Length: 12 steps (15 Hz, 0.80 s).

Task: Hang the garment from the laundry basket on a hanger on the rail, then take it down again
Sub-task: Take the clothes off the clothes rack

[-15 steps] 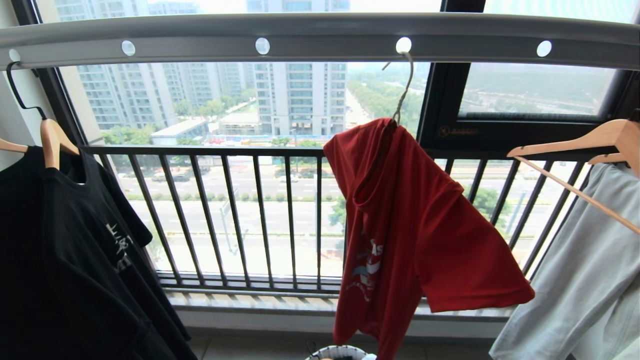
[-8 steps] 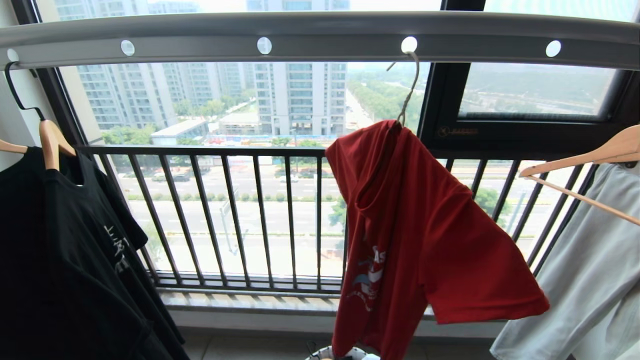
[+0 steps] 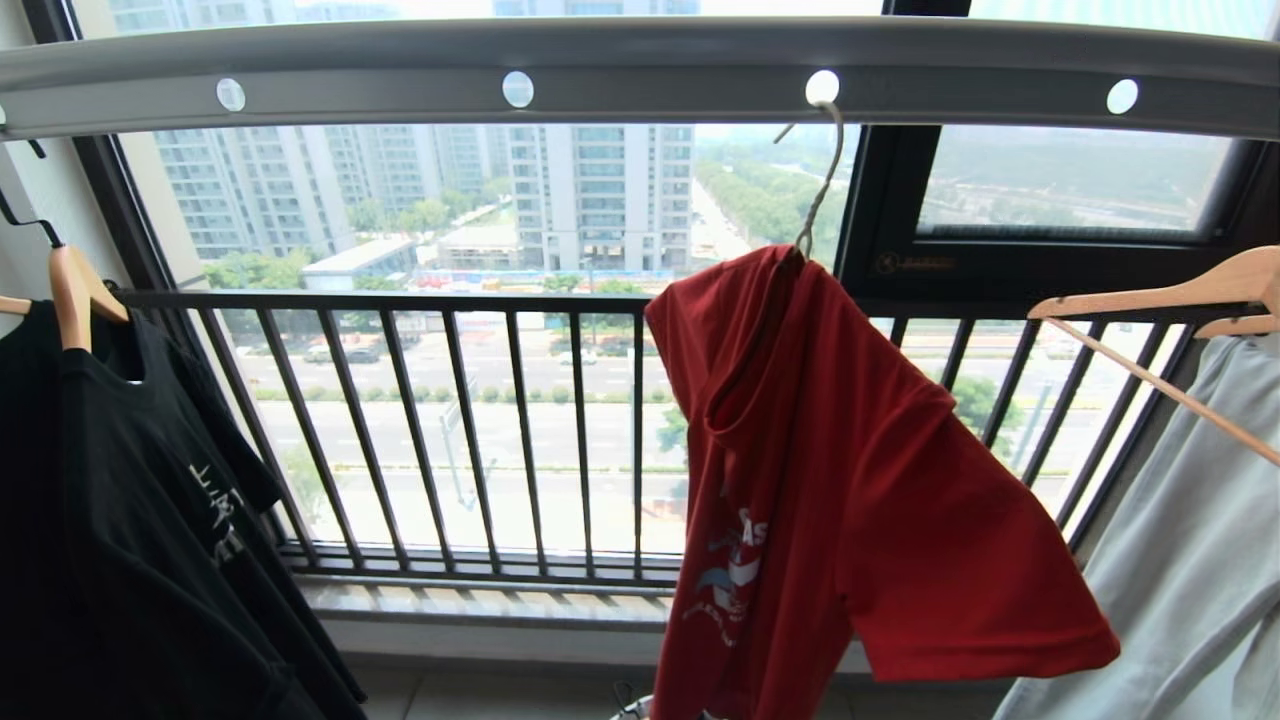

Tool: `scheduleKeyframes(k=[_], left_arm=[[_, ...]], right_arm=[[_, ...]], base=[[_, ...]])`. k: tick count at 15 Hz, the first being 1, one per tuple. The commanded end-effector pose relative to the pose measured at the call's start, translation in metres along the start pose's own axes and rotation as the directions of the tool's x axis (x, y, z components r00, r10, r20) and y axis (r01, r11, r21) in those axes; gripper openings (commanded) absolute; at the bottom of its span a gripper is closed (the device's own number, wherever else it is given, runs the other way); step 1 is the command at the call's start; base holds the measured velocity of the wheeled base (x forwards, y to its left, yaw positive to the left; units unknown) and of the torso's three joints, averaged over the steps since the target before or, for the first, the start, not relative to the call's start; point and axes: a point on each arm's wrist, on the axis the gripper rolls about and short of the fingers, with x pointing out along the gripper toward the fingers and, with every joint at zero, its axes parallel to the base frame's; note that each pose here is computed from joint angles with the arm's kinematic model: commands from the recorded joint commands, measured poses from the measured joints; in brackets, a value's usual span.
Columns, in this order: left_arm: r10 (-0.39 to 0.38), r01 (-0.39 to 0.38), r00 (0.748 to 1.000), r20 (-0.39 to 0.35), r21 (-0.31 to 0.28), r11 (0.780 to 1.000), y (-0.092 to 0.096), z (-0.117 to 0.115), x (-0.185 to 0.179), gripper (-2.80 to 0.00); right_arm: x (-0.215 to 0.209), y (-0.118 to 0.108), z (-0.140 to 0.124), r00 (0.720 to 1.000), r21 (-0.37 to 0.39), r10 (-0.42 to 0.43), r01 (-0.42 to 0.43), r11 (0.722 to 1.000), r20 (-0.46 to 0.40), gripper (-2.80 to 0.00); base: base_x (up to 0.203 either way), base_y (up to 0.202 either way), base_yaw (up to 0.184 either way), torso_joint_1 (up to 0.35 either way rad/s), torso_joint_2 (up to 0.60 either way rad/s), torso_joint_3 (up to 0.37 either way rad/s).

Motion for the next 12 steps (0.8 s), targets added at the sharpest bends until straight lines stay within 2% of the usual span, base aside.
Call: scheduleKeyframes(k=[1, 12], left_arm=[[0.001, -0.001, 1.000, -0.001, -0.001, 1.000, 0.0000, -0.0004, 0.0001, -2.80], [0.001, -0.001, 1.000, -0.001, -0.001, 1.000, 0.0000, -0.0005, 0.0001, -2.80]], right_arm=[[0.0001, 0.0000, 0.0000, 1.000, -0.001, 0.002, -0.002, 1.000, -0.001, -2.80], [0.0001, 0.0000, 0.0000, 1.000, -0.008, 0.002, -0.002, 1.000, -0.001, -2.80]], base=[[0.000, 0.000, 0.000, 0.000, 0.00, 0.000], [0.000, 0.000, 0.000, 0.000, 0.00, 0.000]])
